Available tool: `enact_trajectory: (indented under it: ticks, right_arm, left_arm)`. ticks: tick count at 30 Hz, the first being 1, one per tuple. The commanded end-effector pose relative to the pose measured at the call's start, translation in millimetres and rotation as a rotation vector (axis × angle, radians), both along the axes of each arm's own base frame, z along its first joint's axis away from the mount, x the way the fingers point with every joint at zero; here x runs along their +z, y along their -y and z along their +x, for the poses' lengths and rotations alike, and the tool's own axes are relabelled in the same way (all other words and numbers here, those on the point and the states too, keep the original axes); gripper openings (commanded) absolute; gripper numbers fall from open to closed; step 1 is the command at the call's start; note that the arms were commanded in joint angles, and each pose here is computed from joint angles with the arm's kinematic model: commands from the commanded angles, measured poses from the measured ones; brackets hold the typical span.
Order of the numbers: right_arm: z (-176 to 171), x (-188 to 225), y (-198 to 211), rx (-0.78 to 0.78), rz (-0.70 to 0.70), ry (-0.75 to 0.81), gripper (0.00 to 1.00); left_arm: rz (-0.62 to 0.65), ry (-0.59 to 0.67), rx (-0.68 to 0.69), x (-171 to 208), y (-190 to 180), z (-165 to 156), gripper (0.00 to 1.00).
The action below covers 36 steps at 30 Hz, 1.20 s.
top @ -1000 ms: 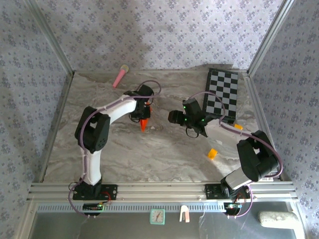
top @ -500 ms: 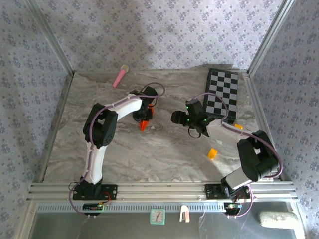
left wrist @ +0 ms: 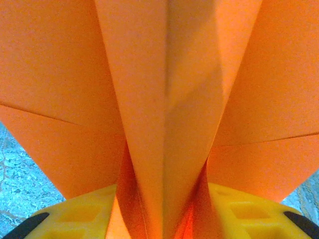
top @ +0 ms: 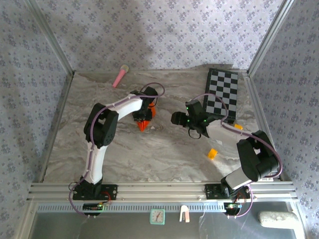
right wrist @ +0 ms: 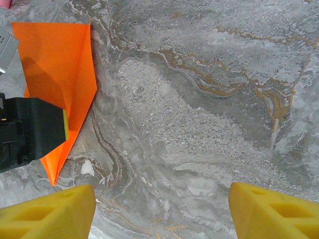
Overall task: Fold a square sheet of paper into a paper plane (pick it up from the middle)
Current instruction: Move a paper plane to the center of the table.
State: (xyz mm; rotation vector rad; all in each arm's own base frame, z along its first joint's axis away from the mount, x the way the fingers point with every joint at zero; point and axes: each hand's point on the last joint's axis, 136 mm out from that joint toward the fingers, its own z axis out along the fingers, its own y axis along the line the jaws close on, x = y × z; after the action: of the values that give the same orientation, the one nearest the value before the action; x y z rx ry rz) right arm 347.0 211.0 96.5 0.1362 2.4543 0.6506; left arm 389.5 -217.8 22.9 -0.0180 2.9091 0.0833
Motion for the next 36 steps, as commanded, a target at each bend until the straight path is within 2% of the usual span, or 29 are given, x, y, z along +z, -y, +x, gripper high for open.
enact_trajectory:
  ticks: [1,9,17,21,36]
  right_arm:
    - [-2.6,6.4,2.4,0.012,-0.002,0.015,0.72]
    - [-3.1,6.9,1.9,0.012,-0.002,0.018,0.72]
    - [-3.4,7.8,0.7,0.017,-0.003,0.019,0.72]
    - [-3.0,7.7,0.5,0.014,-0.001,0.022,0.72]
    - [-3.8,2.4,-0.1,0.015,-0.002,0.008,0.72]
  left_arm:
    - [0.053,-0.059,0.037,-27.7,-7.8,-11.9,0.44]
    - [-0.014,-0.054,0.037,-30.3,4.9,-8.5,0.44]
    - [-0.069,0.05,0.037,19.7,10.3,4.2,0.44]
    - [-0.066,0.077,0.043,32.5,7.5,5.8,0.45]
    - [0.024,0.026,0.045,7.5,-4.1,1.9,0.51]
